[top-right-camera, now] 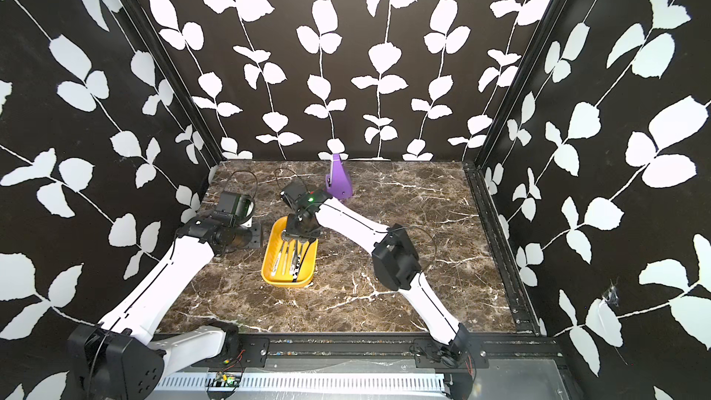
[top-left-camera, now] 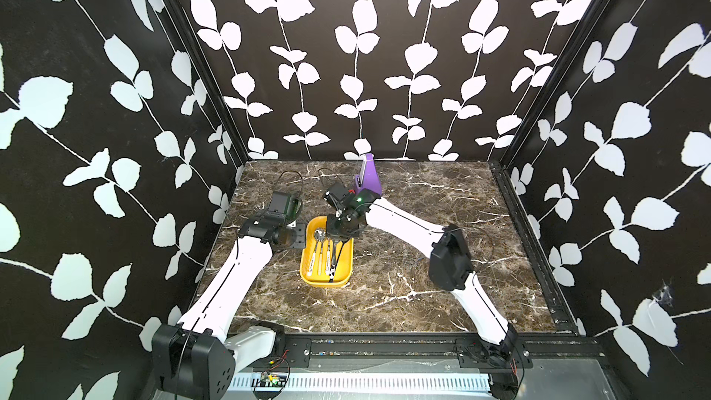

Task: Put the spoon into the storage box
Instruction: Place the spoon in the storage box.

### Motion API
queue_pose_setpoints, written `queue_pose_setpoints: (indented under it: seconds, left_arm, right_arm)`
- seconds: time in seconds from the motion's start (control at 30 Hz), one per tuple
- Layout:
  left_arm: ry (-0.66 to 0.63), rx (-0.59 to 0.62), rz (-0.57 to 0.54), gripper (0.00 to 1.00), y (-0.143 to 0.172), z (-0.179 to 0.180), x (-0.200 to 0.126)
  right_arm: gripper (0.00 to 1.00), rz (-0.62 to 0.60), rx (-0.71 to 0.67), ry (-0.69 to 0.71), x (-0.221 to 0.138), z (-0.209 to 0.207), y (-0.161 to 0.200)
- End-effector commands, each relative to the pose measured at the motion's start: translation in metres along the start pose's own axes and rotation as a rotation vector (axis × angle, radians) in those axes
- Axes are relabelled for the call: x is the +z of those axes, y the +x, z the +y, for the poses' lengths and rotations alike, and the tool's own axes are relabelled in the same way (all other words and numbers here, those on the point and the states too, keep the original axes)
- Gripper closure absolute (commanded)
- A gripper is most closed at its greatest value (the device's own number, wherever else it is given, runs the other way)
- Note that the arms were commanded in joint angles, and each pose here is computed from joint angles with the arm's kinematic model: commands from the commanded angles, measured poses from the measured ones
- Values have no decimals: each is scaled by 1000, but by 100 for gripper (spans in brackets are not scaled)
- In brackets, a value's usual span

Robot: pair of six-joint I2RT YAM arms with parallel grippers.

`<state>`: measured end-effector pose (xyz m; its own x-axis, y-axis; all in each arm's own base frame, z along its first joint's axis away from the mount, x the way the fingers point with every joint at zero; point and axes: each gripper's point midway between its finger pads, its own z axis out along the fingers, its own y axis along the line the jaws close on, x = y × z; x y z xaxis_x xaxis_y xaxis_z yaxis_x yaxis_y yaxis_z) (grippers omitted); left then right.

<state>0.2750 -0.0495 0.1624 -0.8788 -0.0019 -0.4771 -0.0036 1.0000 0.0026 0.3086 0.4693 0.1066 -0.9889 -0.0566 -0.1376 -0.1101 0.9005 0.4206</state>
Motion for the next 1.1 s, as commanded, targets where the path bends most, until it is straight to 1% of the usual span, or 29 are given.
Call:
queue_pose_setpoints:
  seconds: [0.0, 0.17, 0.37, 0.6, 0.67, 0.9, 0.97, 1.07]
  left_arm:
    - [-10, 10, -8, 46, 4, 5, 0]
    - [-15, 11, 1, 46, 5, 5, 3]
    - [-14, 13, 1, 46, 4, 5, 4]
    - [-15, 11, 2, 46, 5, 5, 5]
    - [-14, 14, 4, 46, 5, 5, 5]
    - [-14, 17, 14, 46, 6, 5, 7]
    - [-15, 17, 14, 46, 6, 5, 7]
    - [-11, 15, 11, 46, 6, 4, 6]
  right_arm:
    - [100, 22, -3, 40, 3, -5, 2]
    - [100, 37, -23, 119, 16, -18, 7]
    - [100, 56, -27, 171, 30, -30, 16]
    - [100, 60, -26, 195, 39, -34, 18]
    - [97, 60, -19, 192, 43, -34, 18]
    - [97, 68, -12, 205, 51, -38, 18]
    - [94, 72, -7, 198, 52, -37, 18]
    - [86, 74, -11, 185, 53, -34, 18]
